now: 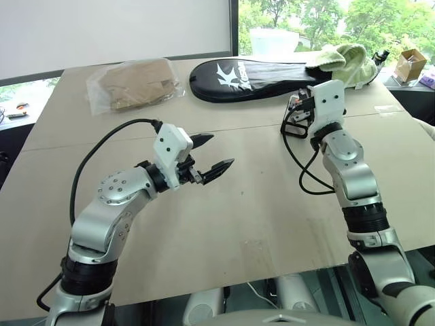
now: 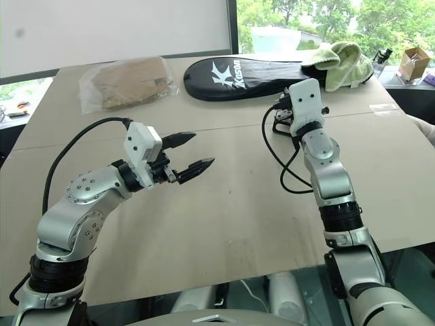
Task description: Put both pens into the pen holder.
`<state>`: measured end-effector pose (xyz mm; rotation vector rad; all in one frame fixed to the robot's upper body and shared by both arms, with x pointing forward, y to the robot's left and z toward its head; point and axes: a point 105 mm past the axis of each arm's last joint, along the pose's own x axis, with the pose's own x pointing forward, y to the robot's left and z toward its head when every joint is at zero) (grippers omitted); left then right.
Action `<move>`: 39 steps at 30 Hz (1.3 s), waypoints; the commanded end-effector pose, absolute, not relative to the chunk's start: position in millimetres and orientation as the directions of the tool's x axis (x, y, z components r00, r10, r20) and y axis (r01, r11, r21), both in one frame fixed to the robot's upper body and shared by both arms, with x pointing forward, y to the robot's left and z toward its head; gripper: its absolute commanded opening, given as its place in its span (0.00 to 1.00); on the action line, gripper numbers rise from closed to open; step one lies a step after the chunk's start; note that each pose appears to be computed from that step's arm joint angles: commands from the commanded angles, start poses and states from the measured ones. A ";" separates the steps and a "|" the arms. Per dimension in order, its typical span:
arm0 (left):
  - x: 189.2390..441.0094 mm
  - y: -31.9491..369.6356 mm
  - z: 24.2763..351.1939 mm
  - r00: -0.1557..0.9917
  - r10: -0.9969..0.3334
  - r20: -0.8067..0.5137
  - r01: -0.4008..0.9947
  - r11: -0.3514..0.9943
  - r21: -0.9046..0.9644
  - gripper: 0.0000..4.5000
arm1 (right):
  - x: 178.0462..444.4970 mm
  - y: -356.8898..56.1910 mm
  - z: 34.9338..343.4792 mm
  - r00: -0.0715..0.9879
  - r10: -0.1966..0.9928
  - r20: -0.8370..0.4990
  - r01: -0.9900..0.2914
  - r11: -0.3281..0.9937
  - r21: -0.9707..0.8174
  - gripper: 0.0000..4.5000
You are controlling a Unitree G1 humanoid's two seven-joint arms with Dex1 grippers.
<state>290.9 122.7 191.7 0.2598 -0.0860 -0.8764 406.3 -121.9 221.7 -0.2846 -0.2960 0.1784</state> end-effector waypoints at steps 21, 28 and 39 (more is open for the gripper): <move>276.2 115.8 216.9 0.599 -0.796 0.094 0.776 0.605 0.180 0.92 | 386.1 -120.0 238.0 0.880 0.368 0.302 -0.284 0.915 -0.287 1.00; 279.8 141.6 197.1 0.696 -0.716 0.049 0.699 0.692 0.180 0.92 | 309.0 -132.1 209.5 0.795 0.602 0.077 -0.565 0.781 -0.266 1.00; 248.8 230.2 148.0 0.855 -0.496 -0.149 0.512 0.853 0.102 0.92 | 235.8 -202.1 160.1 0.747 0.599 -0.289 -0.664 0.698 -0.269 1.00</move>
